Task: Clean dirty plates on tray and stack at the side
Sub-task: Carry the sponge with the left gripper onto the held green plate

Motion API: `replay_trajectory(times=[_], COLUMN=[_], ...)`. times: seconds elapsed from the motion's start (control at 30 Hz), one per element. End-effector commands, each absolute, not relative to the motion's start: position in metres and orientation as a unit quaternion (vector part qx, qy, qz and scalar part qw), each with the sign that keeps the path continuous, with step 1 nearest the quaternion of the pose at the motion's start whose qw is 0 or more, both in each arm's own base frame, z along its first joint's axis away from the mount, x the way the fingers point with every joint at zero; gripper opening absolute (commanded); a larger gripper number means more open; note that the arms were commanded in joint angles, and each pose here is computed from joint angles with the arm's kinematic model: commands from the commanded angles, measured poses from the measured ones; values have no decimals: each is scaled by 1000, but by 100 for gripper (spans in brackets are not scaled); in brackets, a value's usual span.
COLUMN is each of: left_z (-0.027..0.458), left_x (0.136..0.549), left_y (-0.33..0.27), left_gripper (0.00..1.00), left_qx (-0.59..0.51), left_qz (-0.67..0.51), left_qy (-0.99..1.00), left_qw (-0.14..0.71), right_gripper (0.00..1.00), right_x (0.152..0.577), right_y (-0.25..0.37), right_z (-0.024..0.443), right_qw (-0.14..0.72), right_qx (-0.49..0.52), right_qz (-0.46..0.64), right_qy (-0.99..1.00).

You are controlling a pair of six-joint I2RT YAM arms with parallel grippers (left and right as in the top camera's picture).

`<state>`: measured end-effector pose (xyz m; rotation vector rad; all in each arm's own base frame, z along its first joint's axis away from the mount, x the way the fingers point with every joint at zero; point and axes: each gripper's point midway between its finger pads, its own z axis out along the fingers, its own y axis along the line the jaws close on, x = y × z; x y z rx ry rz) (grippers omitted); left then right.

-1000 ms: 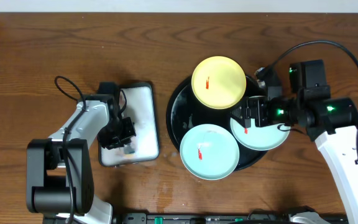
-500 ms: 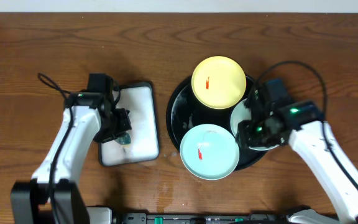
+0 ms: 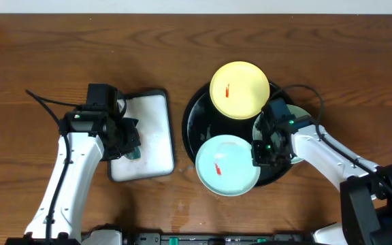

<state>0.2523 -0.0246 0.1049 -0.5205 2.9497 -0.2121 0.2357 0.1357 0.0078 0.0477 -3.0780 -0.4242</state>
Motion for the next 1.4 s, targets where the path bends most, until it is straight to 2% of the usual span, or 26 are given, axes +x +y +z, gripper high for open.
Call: replay_trajectory(times=[0.0, 0.17, 0.43, 0.8, 0.93, 1.2, 1.37], left_z=[115, 116, 122, 129, 106, 29, -13], left_x=[259, 259, 264, 275, 274, 258, 250], left_y=[-32, -39, -66, -185, -225, -287, -290], left_gripper=[7, 7, 7, 8, 7, 8, 8], left_qx=[-169, -165, -134, -18, -12, -46, -66], left_qz=[-97, -117, -167, -236, -247, -268, -248], left_qy=[977, 976, 973, 964, 964, 962, 965], left_qw=[81, 78, 84, 124, 102, -6, -50], right_gripper=[1, 1, 1, 1, 1, 1, 1], right_x=[259, 287, 288, 286, 285, 286, 285], right_y=[141, 116, 132, 136, 136, 136, 136], right_z=[7, 6, 8, 8, 7, 8, 7], right_qw=[-32, -97, -105, -113, -112, -112, -112], right_qx=[-6, -71, -39, -26, -26, -26, -26], right_qz=[-130, -60, -78, -60, -61, -61, -60], right_qy=[-991, -991, -991, -991, -992, -992, -992])
